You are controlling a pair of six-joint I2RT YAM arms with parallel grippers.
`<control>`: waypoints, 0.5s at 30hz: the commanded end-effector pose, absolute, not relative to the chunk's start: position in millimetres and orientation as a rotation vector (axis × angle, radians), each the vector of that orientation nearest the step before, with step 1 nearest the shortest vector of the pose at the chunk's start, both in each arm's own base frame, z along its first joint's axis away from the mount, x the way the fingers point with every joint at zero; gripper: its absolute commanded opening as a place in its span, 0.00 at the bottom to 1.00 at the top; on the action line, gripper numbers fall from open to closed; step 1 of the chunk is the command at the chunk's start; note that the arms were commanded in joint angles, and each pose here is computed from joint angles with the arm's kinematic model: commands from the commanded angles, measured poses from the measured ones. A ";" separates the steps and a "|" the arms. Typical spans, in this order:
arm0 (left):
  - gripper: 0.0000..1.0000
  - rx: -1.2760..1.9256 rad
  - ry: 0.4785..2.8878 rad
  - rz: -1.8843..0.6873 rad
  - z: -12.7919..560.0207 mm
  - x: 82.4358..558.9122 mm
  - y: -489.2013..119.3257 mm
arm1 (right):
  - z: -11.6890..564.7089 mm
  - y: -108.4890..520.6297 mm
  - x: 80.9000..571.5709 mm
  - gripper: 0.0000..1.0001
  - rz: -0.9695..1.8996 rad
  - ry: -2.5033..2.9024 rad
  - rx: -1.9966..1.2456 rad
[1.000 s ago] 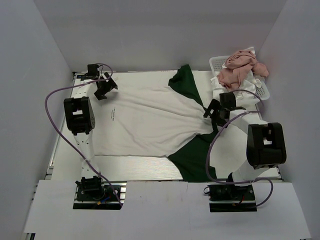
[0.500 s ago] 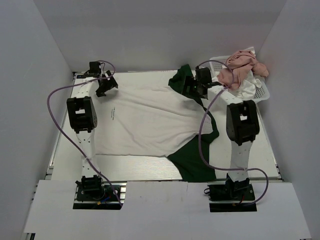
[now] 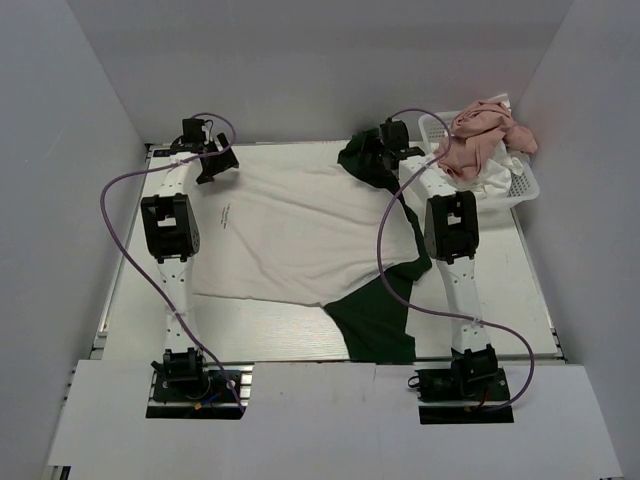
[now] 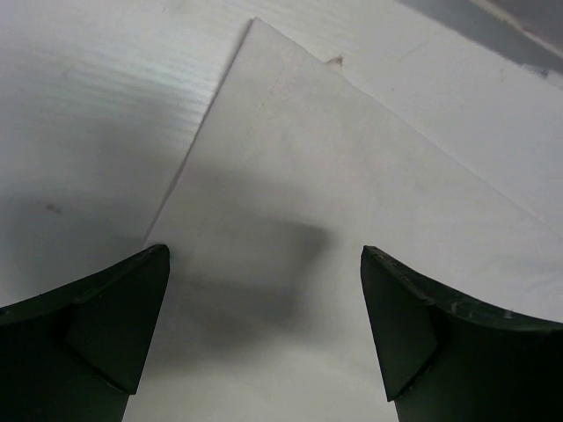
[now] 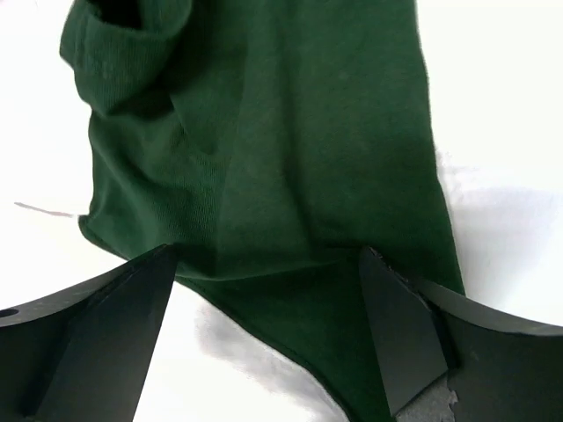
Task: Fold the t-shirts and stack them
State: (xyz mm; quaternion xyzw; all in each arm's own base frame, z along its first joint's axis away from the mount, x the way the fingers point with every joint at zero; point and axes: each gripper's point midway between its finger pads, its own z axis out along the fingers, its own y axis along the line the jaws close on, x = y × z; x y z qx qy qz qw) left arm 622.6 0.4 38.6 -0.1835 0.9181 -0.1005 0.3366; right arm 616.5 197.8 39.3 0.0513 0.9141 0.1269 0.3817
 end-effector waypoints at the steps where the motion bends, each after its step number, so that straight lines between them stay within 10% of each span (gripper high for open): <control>1: 1.00 -0.465 2.449 -0.338 -4.4 622.1 -10.9 | 9.3 162.3 627.8 0.90 0.316 2.363 0.337; 15: 1.00 -0.432 2.271 -0.351 109.3 637.5 -9.4 | 153.7 175.7 684.2 0.90 0.465 1.931 -0.088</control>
